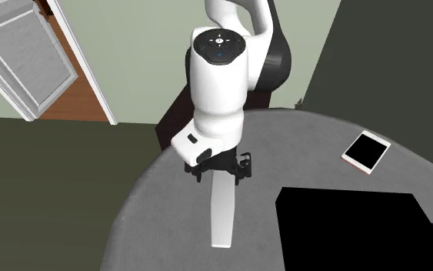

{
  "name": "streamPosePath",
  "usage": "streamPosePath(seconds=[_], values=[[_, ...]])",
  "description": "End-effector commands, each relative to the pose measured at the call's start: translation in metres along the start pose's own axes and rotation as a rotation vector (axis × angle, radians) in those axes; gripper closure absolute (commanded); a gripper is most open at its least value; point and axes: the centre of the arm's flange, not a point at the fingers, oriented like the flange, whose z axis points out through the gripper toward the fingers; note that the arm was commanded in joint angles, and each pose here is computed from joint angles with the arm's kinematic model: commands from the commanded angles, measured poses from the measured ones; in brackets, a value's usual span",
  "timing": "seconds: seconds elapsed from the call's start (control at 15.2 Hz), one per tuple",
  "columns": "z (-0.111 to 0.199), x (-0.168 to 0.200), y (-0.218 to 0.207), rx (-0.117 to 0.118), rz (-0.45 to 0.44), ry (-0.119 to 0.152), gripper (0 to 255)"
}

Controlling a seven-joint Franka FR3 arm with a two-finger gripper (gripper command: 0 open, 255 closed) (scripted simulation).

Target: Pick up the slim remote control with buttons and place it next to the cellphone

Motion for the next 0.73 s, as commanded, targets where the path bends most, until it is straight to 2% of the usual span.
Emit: streamPosePath(seconds=[0.0, 0.07, 0.66], values=[[0.016, 0.024, -0.011, -0.006, -0.023, -0.007, 0], [0.024, 0.034, -0.016, -0.009, -0.034, -0.011, 0], [0.064, 0.033, -0.016, -0.009, -0.034, -0.011, 0]])
